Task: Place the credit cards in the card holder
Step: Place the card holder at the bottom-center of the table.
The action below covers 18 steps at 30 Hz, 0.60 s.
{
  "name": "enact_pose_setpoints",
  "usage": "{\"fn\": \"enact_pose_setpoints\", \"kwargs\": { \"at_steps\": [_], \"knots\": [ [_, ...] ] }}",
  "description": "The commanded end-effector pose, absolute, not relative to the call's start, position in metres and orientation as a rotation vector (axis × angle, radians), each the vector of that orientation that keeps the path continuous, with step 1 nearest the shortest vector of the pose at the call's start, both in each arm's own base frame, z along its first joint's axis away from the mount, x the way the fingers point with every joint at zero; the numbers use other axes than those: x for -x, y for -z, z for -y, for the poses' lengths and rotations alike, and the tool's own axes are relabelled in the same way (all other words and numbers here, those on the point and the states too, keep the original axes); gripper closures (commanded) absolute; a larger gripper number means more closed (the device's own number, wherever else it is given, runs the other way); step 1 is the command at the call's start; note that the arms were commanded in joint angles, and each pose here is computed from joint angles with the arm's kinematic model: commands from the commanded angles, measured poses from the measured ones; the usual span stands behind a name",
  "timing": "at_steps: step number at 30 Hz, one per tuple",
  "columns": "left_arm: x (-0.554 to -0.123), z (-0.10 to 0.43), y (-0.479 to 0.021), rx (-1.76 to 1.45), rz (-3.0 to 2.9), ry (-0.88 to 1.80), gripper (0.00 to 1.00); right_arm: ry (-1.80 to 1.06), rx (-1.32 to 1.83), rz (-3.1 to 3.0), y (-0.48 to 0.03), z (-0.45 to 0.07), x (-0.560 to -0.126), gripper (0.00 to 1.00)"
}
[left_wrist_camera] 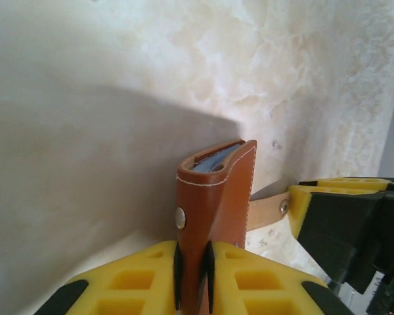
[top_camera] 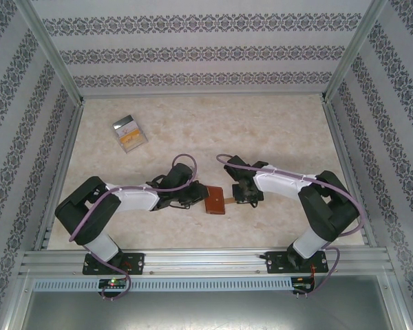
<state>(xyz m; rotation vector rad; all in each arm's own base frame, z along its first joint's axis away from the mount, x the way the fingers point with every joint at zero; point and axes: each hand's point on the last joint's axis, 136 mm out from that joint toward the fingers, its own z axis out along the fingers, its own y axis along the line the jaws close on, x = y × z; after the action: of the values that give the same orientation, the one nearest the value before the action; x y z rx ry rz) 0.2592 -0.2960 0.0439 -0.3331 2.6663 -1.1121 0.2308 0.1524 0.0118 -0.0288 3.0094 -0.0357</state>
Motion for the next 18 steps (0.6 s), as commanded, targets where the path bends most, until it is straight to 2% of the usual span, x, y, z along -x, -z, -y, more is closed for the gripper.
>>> {"fn": "enact_pose_setpoints", "kwargs": {
  "at_steps": [1,4,7,11,18],
  "knots": [
    [-0.266,0.283,-0.058,0.269,-2.665,0.986,0.74,0.013,0.082,-3.001,-0.027,-0.155,-0.234,0.72],
    [-0.268,0.271,-0.072,0.254,-2.64,0.9,0.61,-0.166,0.066,-2.896,-0.062,-0.171,-0.249,0.61],
    [-0.272,0.256,-0.088,0.244,-2.617,0.795,0.54,-0.281,0.018,-2.802,-0.094,-0.175,-0.261,0.57],
    [-0.28,0.23,-0.116,0.231,-2.566,0.671,0.37,-0.36,-0.054,-2.712,-0.117,-0.168,-0.272,0.51],
    [-0.318,0.123,-0.17,0.427,-2.455,0.442,0.09,-0.591,-0.144,-2.57,-0.14,-0.178,-0.288,0.37]
  ]
}}
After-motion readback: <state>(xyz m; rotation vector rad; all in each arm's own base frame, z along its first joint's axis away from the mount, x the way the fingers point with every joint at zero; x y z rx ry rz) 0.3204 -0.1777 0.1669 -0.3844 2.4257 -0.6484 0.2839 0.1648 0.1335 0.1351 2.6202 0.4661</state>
